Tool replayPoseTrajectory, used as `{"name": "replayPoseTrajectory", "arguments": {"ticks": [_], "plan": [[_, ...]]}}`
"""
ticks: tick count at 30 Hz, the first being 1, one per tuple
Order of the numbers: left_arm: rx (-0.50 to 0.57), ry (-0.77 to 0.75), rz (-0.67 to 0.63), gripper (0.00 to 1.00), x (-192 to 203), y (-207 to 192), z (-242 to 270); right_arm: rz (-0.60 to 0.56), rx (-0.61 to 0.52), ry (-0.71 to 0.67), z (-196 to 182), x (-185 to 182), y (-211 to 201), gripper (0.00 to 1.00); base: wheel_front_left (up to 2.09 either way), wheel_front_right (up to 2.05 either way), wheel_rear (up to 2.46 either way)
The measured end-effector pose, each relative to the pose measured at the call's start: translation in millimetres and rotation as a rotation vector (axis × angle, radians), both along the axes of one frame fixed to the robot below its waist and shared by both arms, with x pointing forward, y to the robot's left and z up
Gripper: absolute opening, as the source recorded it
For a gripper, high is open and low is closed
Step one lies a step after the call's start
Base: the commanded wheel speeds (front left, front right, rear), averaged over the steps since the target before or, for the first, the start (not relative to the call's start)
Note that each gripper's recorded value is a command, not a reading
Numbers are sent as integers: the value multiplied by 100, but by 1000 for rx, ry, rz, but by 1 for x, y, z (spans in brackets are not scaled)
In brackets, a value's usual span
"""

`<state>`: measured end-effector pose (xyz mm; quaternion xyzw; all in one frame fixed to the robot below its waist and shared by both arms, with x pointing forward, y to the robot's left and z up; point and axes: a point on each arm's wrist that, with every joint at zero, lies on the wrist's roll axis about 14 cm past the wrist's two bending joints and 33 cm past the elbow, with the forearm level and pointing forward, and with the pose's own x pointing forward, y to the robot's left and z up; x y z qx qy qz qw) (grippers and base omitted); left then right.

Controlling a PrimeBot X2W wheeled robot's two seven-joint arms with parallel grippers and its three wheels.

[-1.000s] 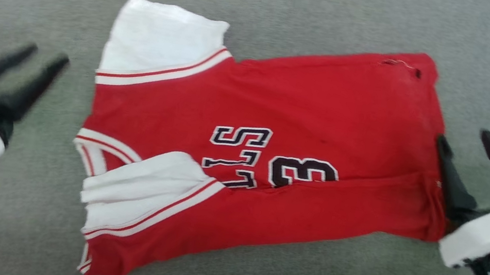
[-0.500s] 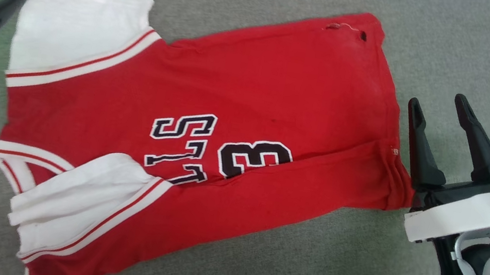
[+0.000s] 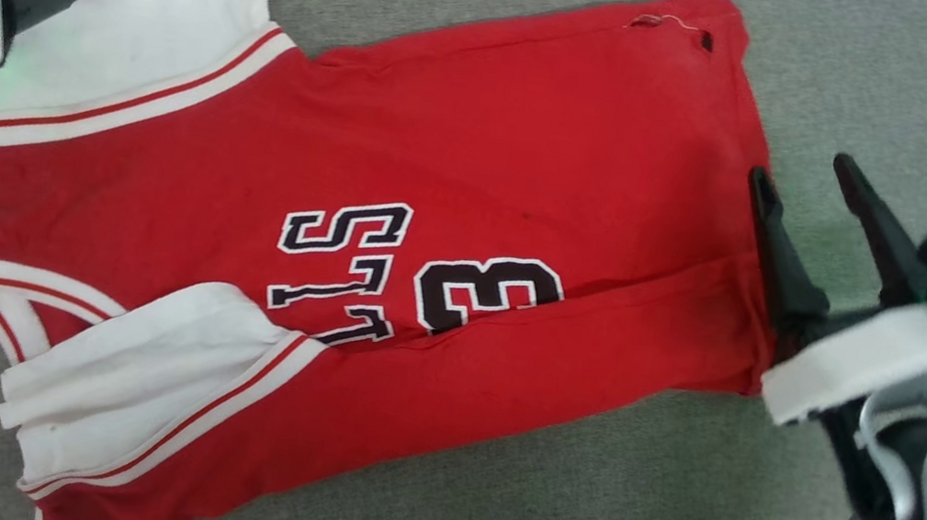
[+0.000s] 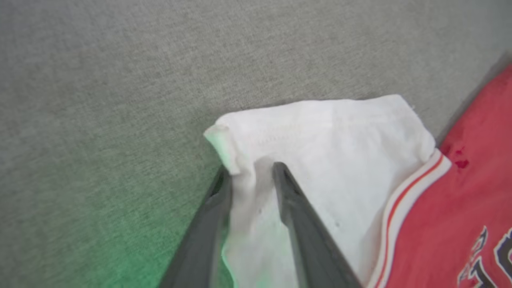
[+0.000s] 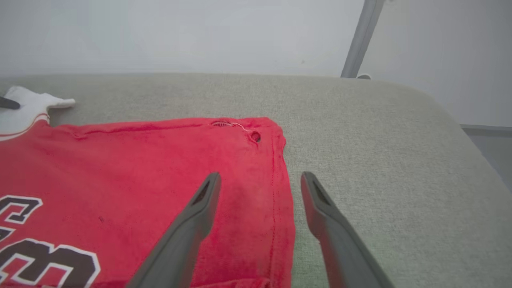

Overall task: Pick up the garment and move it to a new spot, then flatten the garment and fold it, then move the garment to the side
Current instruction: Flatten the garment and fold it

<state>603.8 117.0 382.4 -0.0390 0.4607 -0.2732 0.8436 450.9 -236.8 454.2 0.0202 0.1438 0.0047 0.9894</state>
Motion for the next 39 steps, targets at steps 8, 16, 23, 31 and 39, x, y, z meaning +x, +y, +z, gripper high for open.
{"name": "replayPoseTrajectory", "arguments": {"ticks": [8, 16, 23, 31, 39], "plan": [[-54, -43, -14, 0, -11, -7, 7, 77, -107, 205, -5, 61, -12, 100, 0, 0, 0], [-76, -63, 20, 0, -16, 4, 9, 97, -50, 490, -42, 101, -10, 100, 0, 0, 0], [-89, -83, 33, 0, -18, 7, 12, 120, -20, 622, -67, 104, 2, 34, 0, 0, 0], [-210, -206, 45, 0, -22, -13, 57, 123, 29, 485, -37, 111, 7, 0, 0, 0, 0], [-340, -343, 4, 0, -79, -21, 116, 167, 28, 378, 1, 75, 9, 0, 0, 0, 0]]}}
